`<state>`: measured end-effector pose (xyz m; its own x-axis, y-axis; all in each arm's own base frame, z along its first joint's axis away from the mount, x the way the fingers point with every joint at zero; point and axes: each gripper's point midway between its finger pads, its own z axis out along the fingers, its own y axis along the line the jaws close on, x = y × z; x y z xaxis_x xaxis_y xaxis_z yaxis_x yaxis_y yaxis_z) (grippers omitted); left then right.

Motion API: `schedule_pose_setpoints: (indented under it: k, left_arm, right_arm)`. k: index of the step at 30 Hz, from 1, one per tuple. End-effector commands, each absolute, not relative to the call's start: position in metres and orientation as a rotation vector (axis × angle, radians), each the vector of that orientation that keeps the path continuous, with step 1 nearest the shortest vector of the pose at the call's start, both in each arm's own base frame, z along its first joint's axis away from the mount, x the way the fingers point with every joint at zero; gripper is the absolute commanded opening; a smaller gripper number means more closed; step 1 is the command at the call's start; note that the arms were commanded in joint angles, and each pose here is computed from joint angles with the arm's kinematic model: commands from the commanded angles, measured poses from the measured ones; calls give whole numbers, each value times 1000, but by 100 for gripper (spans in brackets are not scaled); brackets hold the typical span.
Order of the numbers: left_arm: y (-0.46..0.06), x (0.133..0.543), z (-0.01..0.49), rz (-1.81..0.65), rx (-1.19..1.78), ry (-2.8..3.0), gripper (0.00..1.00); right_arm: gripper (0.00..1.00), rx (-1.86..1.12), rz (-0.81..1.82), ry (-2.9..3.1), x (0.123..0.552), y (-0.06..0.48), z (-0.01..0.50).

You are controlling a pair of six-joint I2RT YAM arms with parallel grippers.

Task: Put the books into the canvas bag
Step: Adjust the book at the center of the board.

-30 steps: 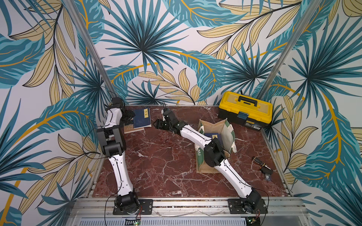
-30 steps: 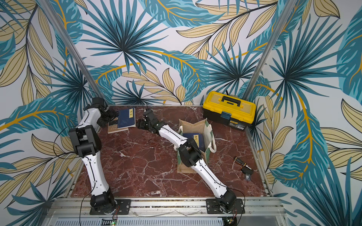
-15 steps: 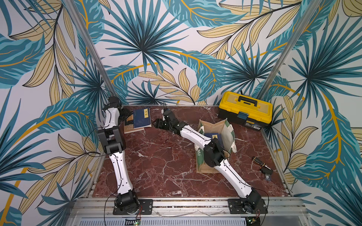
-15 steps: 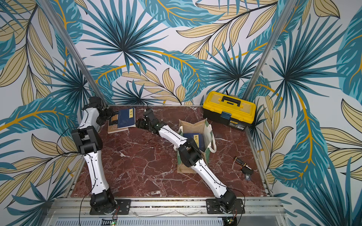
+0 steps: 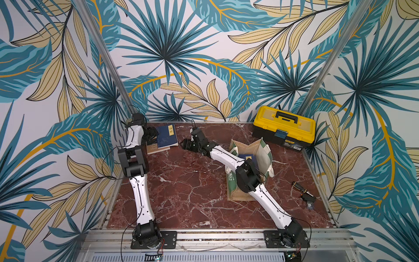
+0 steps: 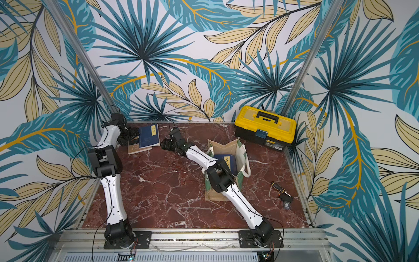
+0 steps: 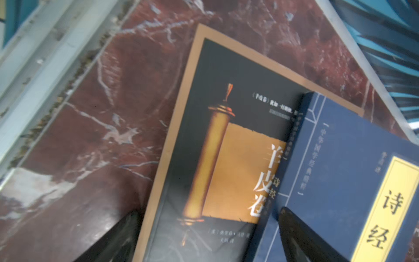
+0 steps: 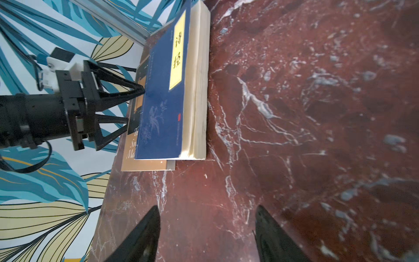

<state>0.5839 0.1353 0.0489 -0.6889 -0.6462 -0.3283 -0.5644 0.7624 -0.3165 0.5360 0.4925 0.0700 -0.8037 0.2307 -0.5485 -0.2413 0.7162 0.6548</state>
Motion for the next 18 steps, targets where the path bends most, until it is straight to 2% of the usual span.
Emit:
schedule_pose_setpoints:
  k: [1,18]
  left_arm:
    - [102,586,41,-372,-819,2600,94]
    - [28,549,29,-563,-663,2766,73]
  right_arm:
    - [66,13,992,2280,546,483,70]
    - [67,137,976,2232,590,439,64]
